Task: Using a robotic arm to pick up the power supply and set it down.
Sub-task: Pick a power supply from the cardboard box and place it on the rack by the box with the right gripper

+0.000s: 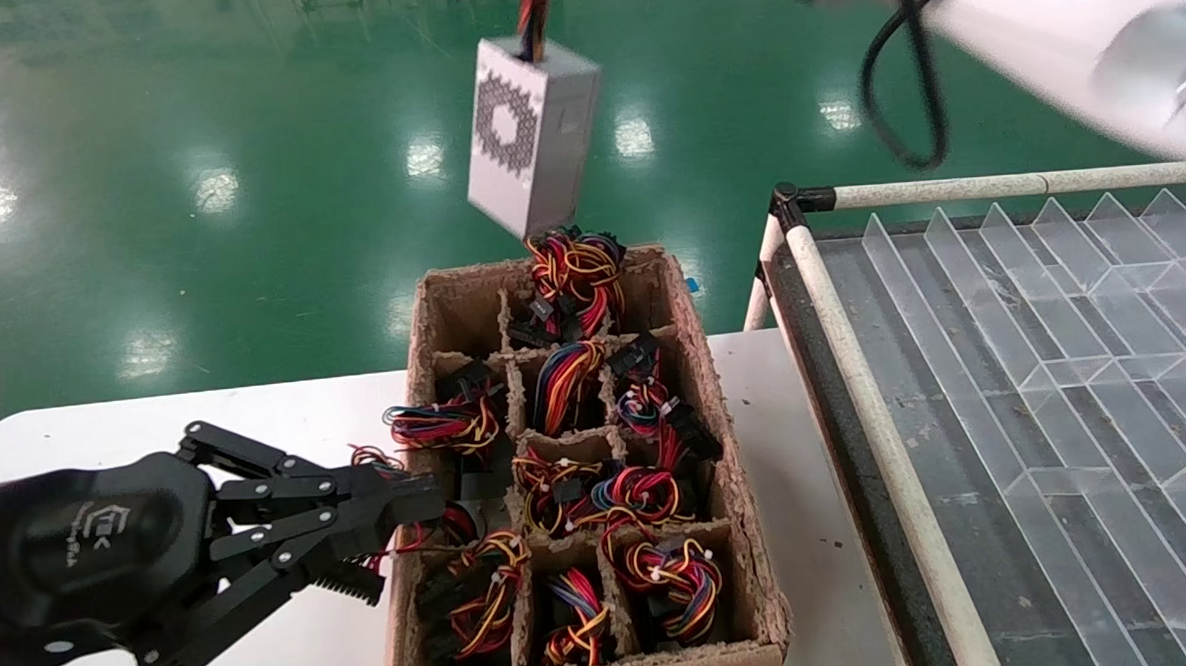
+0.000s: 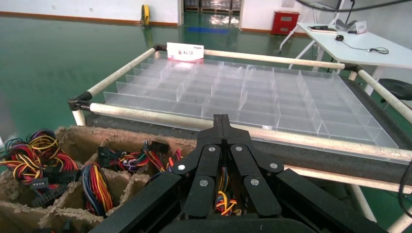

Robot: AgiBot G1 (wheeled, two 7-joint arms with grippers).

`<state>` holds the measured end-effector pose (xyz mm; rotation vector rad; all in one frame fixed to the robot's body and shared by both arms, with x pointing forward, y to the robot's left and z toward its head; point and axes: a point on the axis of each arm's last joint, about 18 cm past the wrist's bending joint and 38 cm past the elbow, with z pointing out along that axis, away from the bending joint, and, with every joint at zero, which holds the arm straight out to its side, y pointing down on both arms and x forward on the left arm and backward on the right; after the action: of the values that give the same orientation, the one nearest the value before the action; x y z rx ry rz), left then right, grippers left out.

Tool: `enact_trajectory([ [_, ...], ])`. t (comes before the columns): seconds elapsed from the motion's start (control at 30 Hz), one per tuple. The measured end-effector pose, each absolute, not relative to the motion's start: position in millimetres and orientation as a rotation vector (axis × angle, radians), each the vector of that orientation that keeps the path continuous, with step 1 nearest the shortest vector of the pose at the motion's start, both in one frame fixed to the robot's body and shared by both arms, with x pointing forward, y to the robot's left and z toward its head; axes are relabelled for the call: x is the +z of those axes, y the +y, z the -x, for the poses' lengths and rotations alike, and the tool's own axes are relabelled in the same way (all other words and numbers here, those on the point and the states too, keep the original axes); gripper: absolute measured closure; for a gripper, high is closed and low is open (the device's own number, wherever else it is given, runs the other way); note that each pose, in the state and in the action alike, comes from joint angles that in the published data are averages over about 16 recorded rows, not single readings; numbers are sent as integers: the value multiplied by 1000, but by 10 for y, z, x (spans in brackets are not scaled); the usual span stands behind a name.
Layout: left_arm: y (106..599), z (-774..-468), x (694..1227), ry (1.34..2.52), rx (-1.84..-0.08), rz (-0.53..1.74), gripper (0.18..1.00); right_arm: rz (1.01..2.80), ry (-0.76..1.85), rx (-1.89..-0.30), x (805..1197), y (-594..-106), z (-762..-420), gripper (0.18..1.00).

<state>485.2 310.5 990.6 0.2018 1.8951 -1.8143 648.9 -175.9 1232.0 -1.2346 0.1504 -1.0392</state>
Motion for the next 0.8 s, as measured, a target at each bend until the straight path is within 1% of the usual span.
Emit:
enact_trajectory([
  [0.17,3105,-4852,9906,1895,-1814,-202,993,1232,146,-1152,12515,-2027,-6460,868],
  [0.33,3105,-4852,9906,1895,-1814,-202,993,1227,188,-1242,12579,-2356,-6507,869],
  [0.53,3105,-4852,9906,1895,-1814,-202,993,1225,283,-1318,12488,-2788,-6634,869],
  [0.8,3105,-4852,9906,1895,-1814,-202,993,1236,427,-1384,12228,-3326,-6811,870],
])
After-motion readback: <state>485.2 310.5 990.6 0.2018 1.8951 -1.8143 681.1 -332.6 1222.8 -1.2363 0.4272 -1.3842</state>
